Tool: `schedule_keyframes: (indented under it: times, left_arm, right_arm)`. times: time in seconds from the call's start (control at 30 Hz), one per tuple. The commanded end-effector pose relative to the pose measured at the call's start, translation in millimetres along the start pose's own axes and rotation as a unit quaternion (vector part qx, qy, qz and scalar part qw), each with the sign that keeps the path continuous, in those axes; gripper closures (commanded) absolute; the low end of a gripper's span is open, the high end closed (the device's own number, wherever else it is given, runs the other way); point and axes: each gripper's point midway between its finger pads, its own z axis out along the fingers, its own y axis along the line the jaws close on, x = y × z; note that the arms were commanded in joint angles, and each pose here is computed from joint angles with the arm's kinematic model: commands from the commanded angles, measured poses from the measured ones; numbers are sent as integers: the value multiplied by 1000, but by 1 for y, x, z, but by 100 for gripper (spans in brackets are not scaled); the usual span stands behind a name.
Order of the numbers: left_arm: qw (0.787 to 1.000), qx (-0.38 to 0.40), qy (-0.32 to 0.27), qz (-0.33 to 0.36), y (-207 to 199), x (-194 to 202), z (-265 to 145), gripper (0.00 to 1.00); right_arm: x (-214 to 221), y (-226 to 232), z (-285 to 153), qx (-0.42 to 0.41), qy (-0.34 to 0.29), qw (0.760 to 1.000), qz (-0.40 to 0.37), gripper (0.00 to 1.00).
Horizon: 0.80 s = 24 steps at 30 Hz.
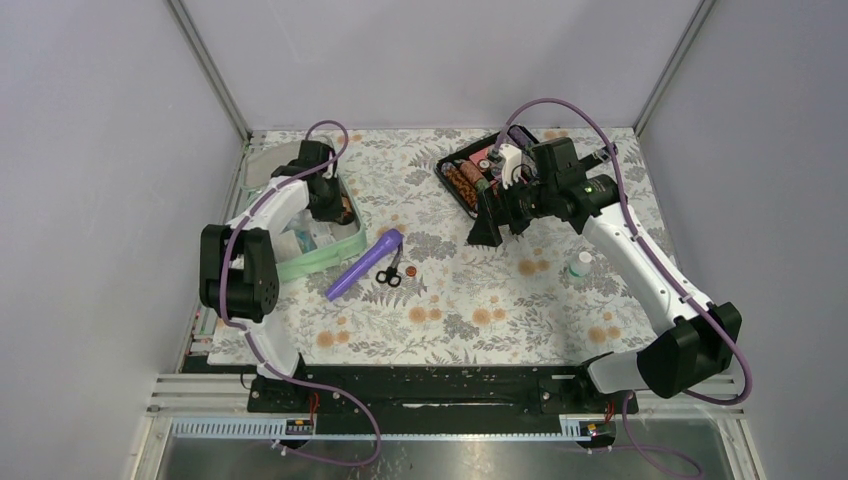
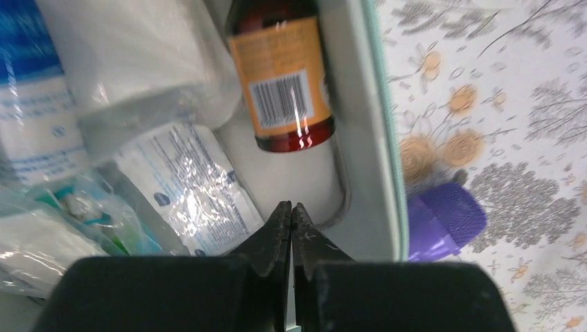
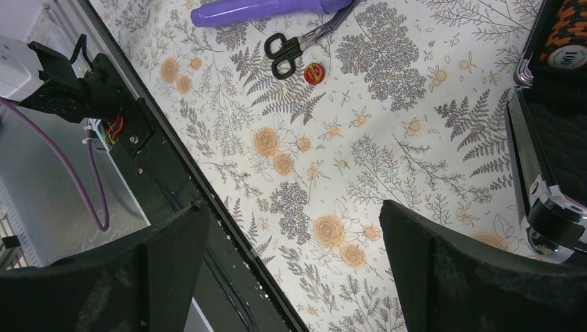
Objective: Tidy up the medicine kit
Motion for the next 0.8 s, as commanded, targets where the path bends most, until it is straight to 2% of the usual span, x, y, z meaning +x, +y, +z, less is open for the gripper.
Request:
schedule_keyframes:
  times: [0.0,0.13,0.47,0.63,0.77]
  left_arm:
    - [1000,16,1,-10,-2,8,-4,100]
    - [1000,6,0,-10,1,5,7,100]
    - [999,-37,-23,16,10,-34,39,100]
    - [998,-36,-43,13,12,-49,32,100]
    - [999,-16,-31,21,7,-43,22,100]
  right_arm:
    - [0,0,-1,-2,-1,1000,-5,1]
    - [0,0,-2,-1,-1,1000,-5,0]
    - [5,-3,-3,10,1,1000,-6,1]
    - [9,-5,-4,16,2,1000,-9,0]
    - [14,-4,-5,18,8,1000,-9,0]
